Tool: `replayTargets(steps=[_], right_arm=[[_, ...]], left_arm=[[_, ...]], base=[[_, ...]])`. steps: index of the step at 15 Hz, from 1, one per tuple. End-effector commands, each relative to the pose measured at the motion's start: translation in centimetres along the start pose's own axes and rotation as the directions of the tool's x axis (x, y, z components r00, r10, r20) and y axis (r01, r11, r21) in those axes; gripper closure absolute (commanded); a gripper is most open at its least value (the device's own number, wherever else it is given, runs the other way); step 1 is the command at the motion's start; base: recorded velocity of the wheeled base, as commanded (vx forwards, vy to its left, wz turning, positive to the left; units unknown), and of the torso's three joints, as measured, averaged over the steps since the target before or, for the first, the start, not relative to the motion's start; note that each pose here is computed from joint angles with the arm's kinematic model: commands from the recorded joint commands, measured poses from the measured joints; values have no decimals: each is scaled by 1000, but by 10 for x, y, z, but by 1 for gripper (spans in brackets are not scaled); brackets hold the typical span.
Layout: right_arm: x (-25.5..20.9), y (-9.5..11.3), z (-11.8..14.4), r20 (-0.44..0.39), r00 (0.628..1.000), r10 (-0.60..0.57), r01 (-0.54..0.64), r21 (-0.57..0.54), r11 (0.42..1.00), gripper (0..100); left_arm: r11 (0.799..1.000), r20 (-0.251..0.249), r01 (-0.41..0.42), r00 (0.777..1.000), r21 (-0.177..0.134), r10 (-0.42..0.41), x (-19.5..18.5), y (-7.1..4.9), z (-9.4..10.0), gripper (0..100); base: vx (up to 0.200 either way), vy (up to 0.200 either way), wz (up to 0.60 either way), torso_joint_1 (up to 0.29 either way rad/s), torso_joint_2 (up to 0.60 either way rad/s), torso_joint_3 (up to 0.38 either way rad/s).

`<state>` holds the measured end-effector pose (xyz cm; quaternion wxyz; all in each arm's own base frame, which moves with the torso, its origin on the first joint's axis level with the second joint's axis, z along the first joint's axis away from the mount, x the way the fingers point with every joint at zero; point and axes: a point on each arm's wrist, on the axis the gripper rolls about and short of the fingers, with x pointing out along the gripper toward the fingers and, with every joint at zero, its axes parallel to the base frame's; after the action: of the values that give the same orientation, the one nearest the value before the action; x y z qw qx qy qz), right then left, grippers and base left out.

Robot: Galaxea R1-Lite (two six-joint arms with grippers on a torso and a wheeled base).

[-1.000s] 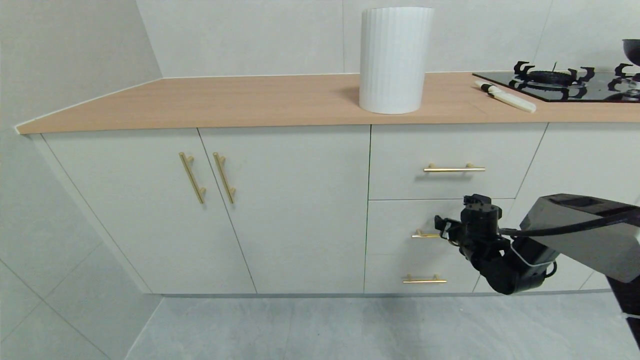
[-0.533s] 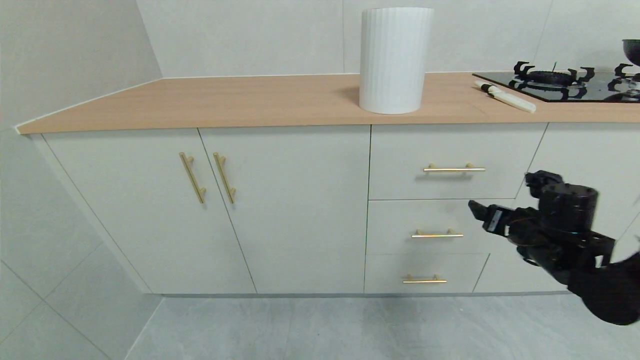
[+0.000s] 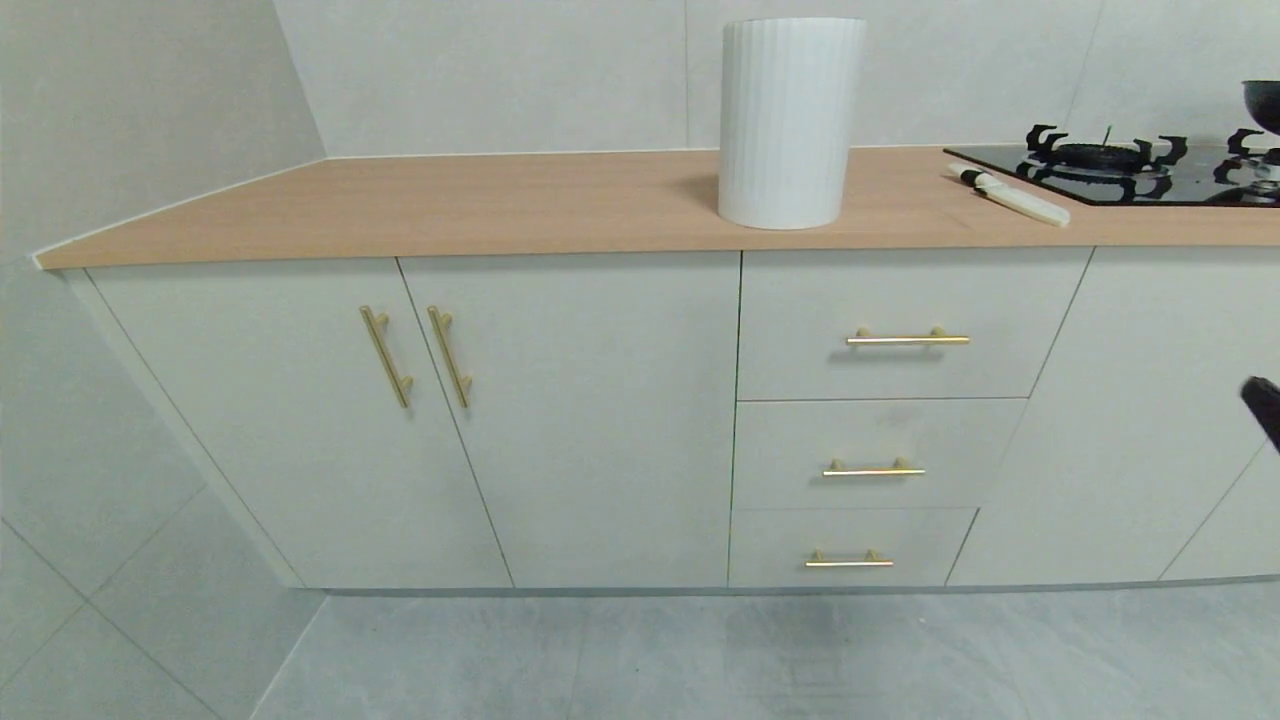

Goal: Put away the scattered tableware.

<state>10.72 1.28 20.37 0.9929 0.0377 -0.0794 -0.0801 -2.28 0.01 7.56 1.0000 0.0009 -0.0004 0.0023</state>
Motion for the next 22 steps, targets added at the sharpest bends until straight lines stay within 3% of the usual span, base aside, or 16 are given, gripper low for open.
replayTargets(steps=[1,4,9,12,15,19,22], right_arm=[[-86,-33,2,117,992,-49,54,-47,997,0],[-130,-45,-9,135,983,-127,136,-64,989,0],[-155,-49,-28,152,979,-137,148,-68,987,0],[-150,-48,-60,65,994,-91,97,-98,990,0],[-143,-45,-93,-48,996,74,-79,-112,991,0],[-144,-44,-104,-156,978,135,-149,-82,985,0],[-144,-44,-104,-163,976,147,-162,-84,983,0]], left_arm=[[1000,1,-1,1000,0,1,0,0,0,0],[1000,1,0,1000,0,0,0,0,0,0],[1000,1,-1,1000,0,1,0,0,0,0],[1000,1,-1,1000,0,1,0,0,0,0],[1000,1,-1,1000,0,1,0,0,0,0],[1000,1,0,1000,0,0,0,0,0,0],[1000,1,0,1000,0,0,0,0,0,0]], base=[[0,0,0,0,0,0],[0,0,0,0,0,0],[0,0,0,0,0,0],[0,0,0,0,0,0],[0,0,0,0,0,0],[0,0,0,0,0,0],[0,0,0,0,0,0]])
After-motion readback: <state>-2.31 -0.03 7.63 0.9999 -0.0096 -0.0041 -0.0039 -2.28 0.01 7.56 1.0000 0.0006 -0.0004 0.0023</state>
